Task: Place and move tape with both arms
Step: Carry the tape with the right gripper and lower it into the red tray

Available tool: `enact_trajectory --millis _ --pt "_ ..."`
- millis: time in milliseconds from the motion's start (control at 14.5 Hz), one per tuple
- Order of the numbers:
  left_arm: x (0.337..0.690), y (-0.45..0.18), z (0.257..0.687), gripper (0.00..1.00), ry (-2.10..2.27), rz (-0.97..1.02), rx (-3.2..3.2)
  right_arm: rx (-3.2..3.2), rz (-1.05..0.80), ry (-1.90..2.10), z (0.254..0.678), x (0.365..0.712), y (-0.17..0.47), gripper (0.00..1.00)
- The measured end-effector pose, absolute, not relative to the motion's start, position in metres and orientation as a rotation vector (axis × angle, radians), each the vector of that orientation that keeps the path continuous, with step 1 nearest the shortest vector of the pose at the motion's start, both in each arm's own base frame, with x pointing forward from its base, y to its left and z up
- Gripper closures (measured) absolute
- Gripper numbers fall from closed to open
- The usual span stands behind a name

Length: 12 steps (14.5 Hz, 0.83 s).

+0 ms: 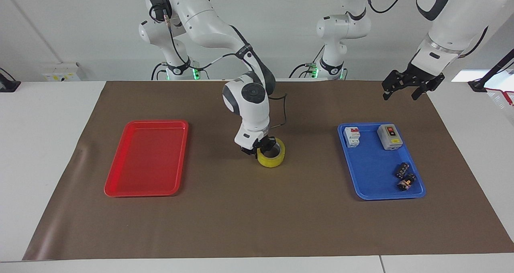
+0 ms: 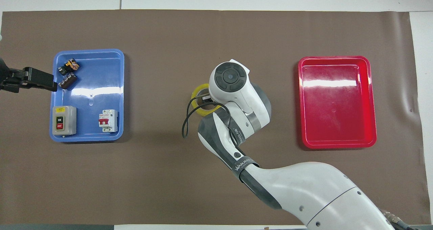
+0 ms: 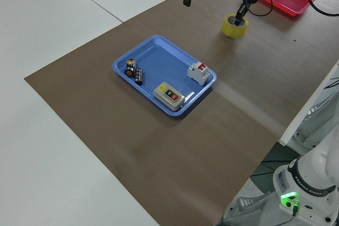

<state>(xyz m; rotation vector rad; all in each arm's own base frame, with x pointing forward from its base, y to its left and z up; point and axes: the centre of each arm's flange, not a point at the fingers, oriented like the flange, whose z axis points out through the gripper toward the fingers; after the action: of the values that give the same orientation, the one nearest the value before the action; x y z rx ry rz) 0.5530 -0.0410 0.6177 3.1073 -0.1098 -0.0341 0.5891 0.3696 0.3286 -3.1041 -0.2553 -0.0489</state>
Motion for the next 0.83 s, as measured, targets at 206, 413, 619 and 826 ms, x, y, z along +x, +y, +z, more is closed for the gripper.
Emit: enact_trajectory --millis 206,413,619,826 --pt "0.553 -0.042 0.617 0.0 -0.113 -0.035 3.107 -3.164 -0.013 -0.208 0.386 0.627 0.31 0.78" --pt "0.553 -0.042 0.617 0.0 -0.114 -0.036 3.107 -3.179 0.033 -0.238 0.428 0.65 0.222 0.78" --pt "0.553 -0.042 0.618 0.0 -0.112 -0.034 3.107 -3.172 0.093 -0.284 0.454 0.664 0.112 0.78" --pt "0.553 -0.04 0.618 0.0 -0.106 -0.034 3.108 -3.152 0.154 -0.357 0.442 0.663 0.044 0.78"
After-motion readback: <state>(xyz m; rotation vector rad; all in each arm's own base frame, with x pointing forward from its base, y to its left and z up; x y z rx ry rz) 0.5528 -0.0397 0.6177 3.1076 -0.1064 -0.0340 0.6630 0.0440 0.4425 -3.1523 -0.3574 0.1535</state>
